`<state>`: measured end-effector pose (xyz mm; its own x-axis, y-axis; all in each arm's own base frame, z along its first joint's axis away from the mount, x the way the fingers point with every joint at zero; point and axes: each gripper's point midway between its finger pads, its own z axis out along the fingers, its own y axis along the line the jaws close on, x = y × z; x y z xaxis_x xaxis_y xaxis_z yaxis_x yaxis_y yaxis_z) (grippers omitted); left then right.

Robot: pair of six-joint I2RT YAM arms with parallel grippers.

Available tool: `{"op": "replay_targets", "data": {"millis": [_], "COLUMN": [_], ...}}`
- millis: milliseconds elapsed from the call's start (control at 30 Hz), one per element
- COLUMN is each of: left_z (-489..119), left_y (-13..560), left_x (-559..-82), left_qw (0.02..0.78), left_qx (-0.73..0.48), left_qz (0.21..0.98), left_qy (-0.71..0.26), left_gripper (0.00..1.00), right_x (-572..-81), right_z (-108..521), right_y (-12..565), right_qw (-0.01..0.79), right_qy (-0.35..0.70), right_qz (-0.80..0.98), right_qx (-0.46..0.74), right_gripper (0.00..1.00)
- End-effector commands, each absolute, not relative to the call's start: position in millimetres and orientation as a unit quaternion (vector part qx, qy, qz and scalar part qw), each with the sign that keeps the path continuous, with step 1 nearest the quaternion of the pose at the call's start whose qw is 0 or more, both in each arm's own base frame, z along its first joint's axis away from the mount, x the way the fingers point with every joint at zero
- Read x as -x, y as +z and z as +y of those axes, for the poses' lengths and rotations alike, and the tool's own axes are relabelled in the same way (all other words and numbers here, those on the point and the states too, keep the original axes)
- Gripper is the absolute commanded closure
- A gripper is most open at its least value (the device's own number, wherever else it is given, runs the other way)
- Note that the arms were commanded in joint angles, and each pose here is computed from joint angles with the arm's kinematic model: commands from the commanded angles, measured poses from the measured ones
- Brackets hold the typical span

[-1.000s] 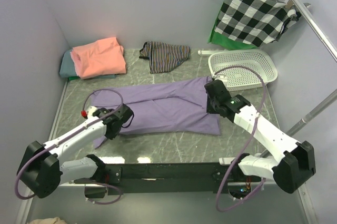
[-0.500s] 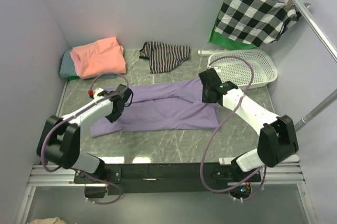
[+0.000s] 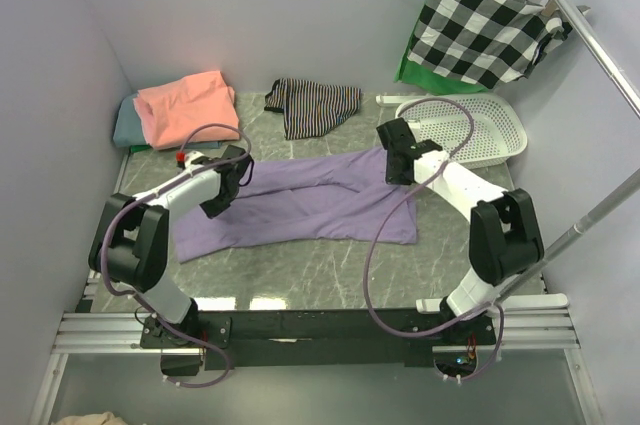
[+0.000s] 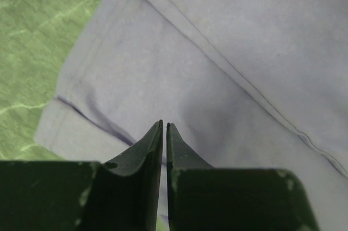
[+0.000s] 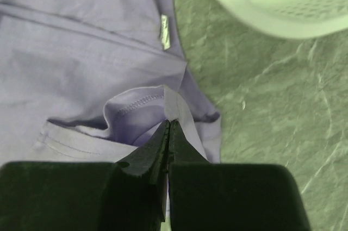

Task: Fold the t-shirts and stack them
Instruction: Fold the tshirt

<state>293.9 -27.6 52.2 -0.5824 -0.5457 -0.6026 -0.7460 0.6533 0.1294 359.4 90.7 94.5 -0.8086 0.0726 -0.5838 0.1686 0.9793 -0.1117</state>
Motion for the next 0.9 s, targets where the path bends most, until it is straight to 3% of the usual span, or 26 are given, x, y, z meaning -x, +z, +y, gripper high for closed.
{"op": "replay_targets", "data": {"millis": [0, 33, 100, 133, 267, 367, 600, 733, 833, 867], "left_z": [-21.7, -20.3, -17.5, -17.3, -19.6, -28.3, -60.5, -63.7, -58.7, -55.2], "left_y": [67.7, 67.8, 69.5, 71.9, 79.0, 72.3, 45.9, 35.0, 35.6, 38.0], "left_x": [-301.7, -300.6, -298.2, -297.8, -294.4, -281.3, -245.1, -234.0, -237.5, -240.9], "left_qw": [0.291, 0.29, 0.29, 0.292, 0.293, 0.265, 0.192, 0.173, 0.183, 0.194], "left_qx": [0.364, 0.364, 0.365, 0.365, 0.367, 0.373, 0.407, 0.432, 0.458, 0.462], "left_qz": [0.865, 0.864, 0.862, 0.862, 0.864, 0.876, 0.89, 0.882, 0.866, 0.861], "left_qy": [0.188, 0.191, 0.199, 0.197, 0.181, 0.156, 0.071, 0.069, 0.08, 0.086], "left_gripper": [0.86, 0.86, 0.84, 0.83, 0.65, 0.65, 0.59, 0.45, 0.2, 0.17], "right_x": [-384.1, -384.8, -384.6, -384.6, -384.8, -375.3, -349.1, -340.3, -336.6, -335.7], "right_z": [90.7, 91.7, 93.2, 93.1, 113.6, 156.7, 204.5, 203.2, 197.1, 196.6], "right_y": [103.4, 101.4, 98.9, 101.1, 136.8, 150.5, 159.6, 164.5, 168.7, 170.3], "right_qw": [0.322, 0.318, 0.314, 0.317, 0.362, 0.349, 0.332, 0.337, 0.346, 0.348], "right_qy": [-0.077, -0.077, -0.074, -0.073, 0.004, 0.098, 0.159, 0.166, 0.158, 0.159], "right_qz": [0.942, 0.943, 0.945, 0.944, 0.931, 0.932, 0.926, 0.923, 0.92, 0.92], "right_qx": [-0.058, -0.055, -0.055, -0.058, -0.04, 0.01, 0.08, 0.087, 0.089, 0.089], "right_gripper": [0.88, 0.66, 0.01, 0.0, 0.0, 0.01, 0.0, 0.0, 0.0, 0.0]}}
